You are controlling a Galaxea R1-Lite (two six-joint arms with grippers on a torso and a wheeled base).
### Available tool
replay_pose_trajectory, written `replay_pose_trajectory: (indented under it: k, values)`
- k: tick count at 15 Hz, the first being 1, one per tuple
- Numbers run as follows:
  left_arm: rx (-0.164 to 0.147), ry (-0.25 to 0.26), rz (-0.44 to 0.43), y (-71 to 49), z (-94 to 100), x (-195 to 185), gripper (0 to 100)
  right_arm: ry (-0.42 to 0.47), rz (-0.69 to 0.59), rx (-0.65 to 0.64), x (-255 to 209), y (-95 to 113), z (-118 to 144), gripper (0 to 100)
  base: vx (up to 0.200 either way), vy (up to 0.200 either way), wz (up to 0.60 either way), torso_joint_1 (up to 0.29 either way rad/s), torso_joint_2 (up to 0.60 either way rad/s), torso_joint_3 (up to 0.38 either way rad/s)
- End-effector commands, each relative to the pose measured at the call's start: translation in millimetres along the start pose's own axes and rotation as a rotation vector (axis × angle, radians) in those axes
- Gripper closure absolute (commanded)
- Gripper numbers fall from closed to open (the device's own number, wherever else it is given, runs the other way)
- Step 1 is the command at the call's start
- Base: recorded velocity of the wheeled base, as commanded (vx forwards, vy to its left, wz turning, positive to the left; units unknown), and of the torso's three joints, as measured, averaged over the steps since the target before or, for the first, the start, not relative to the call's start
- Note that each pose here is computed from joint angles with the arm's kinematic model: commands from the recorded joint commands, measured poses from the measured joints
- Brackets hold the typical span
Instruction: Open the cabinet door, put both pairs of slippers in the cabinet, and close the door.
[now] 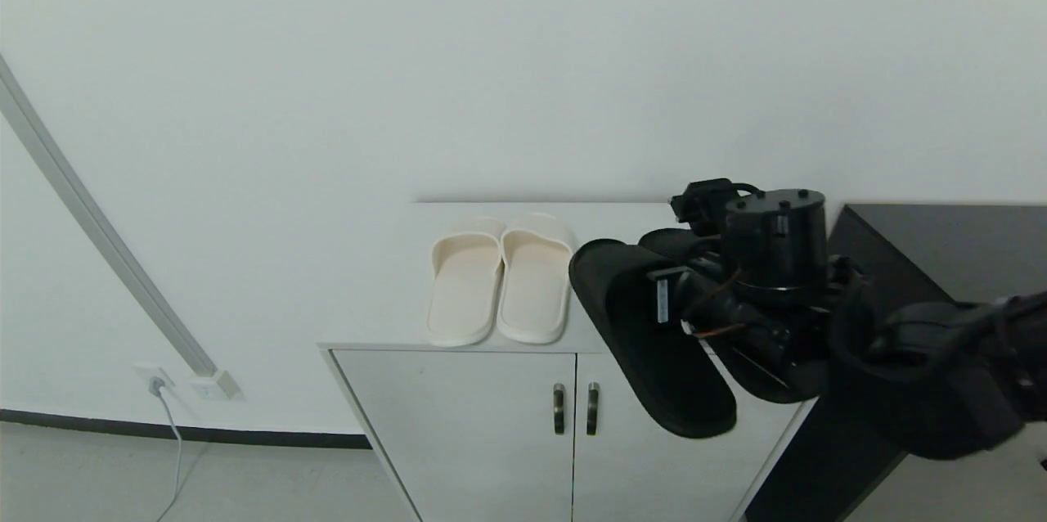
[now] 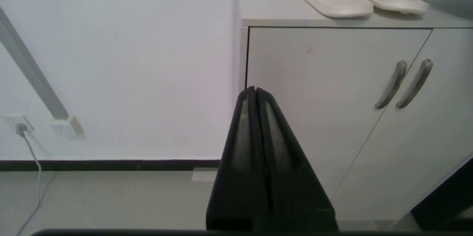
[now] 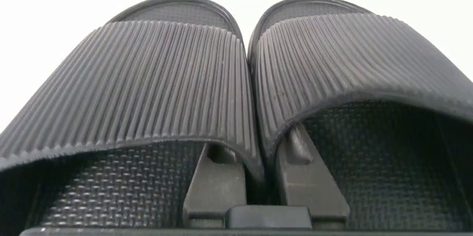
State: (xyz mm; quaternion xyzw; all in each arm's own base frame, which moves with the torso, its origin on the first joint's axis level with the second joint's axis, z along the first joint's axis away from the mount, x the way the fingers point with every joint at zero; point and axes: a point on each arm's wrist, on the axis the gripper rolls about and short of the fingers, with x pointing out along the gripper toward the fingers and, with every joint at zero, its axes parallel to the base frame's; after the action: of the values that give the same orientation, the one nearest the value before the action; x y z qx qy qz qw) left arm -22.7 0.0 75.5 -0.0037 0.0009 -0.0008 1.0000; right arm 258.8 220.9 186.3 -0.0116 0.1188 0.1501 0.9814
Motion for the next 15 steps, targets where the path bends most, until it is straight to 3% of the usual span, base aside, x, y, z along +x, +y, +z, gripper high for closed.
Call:
replay_pose_trajectory:
  k: [1, 5, 9, 15]
  values:
    - [-0.002, 0.0, 0.0, 0.0, 0.0, 0.0, 100, -0.046, 0.171, 0.001, -56.7, -14.8, -1.4, 100, 0.0, 0.0, 0.0, 0.0, 0.0, 0.0]
    - [-0.003, 0.0, 0.0, 0.0, 0.0, 0.0, 100, -0.064, 0.383, -0.019, -93.4, -23.5, -7.2, 100, 0.0, 0.0, 0.0, 0.0, 0.0, 0.0]
    - [-0.005, 0.0, 0.0, 0.0, 0.0, 0.0, 100, -0.051, 0.41, -0.038, -99.3, -18.9, -13.1, 100, 0.0, 0.0, 0.0, 0.0, 0.0, 0.0]
    - [-0.008, -0.002, 0.002, 0.0, 0.2, 0.0, 100, -0.044, 0.42, -0.076, -101.4, -17.7, -18.1, 100, -0.2, 0.0, 0.0, 0.004, 0.0, 0.004]
